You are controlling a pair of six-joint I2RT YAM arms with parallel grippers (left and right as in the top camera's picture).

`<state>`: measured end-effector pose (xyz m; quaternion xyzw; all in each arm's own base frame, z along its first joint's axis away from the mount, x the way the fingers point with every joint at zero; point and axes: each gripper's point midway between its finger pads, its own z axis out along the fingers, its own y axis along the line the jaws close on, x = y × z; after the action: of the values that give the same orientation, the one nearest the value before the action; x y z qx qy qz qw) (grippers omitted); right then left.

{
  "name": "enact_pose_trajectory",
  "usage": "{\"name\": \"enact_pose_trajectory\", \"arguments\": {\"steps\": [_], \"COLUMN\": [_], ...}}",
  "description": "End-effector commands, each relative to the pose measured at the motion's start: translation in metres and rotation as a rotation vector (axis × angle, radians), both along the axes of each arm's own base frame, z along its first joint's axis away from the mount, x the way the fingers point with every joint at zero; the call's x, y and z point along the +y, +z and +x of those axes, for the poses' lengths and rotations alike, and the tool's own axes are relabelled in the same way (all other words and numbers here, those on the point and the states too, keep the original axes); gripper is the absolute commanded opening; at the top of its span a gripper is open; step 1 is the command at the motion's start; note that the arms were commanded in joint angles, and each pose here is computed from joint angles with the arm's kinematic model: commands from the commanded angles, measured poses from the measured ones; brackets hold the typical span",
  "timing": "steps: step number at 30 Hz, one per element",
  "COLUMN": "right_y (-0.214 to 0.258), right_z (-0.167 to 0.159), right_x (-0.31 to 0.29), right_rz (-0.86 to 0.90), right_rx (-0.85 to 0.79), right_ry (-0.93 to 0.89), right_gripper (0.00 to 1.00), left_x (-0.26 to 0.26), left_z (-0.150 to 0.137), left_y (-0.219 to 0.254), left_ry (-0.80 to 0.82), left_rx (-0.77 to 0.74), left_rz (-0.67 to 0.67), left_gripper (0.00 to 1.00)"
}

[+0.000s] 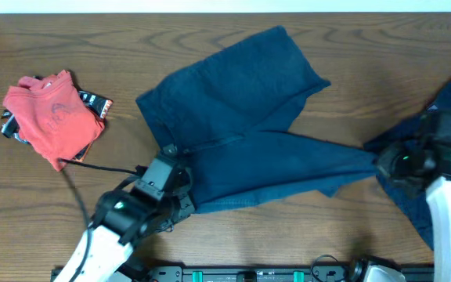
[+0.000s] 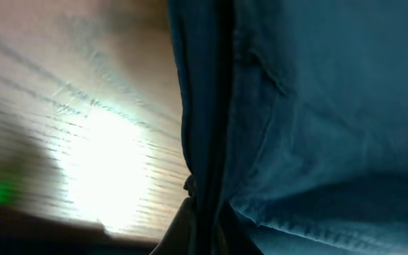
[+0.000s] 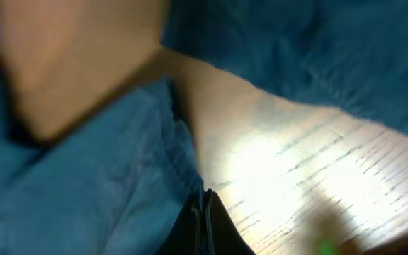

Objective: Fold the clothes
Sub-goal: 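Lift the bottom edge and fold it up over the top half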

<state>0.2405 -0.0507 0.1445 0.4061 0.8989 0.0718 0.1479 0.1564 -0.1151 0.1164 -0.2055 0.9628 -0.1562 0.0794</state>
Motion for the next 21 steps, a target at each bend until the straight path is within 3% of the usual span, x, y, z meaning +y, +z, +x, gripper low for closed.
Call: {"name": "enact_pose_trajectory", "arguments": {"steps": [1,9,16,21], "right_y": [0.05,0.131,0.187,0.194], "right_z": [0.006,0.02,0.073,0.115], "right_x": [-0.022,-0.026,-0.007,0.012], "right_rz": [-0.135,-0.257,-0.315,-0.313], "right_rx": [-0.113,-0.309,-0.605,-0.694], "right_ry": [0.052,0.138,0.302,0.375], "right_gripper": [0.01,0.01,0.01,0.01], "left_x": [0.022,0.032,0.07,0.083], "left_z": [0.006,0.002,0.026,0.053], "left_y": [0.034,0.086,0.099,0.111], "left_ry": [-0.005,0.058,0.264,0.391], "left_rx": [-0.135,-0.312,-0.45,-0.548], "left_rz": [0.076,-0.003,0.142,0.21], "left_gripper": [0.06,0.06,0.06,0.06]}}
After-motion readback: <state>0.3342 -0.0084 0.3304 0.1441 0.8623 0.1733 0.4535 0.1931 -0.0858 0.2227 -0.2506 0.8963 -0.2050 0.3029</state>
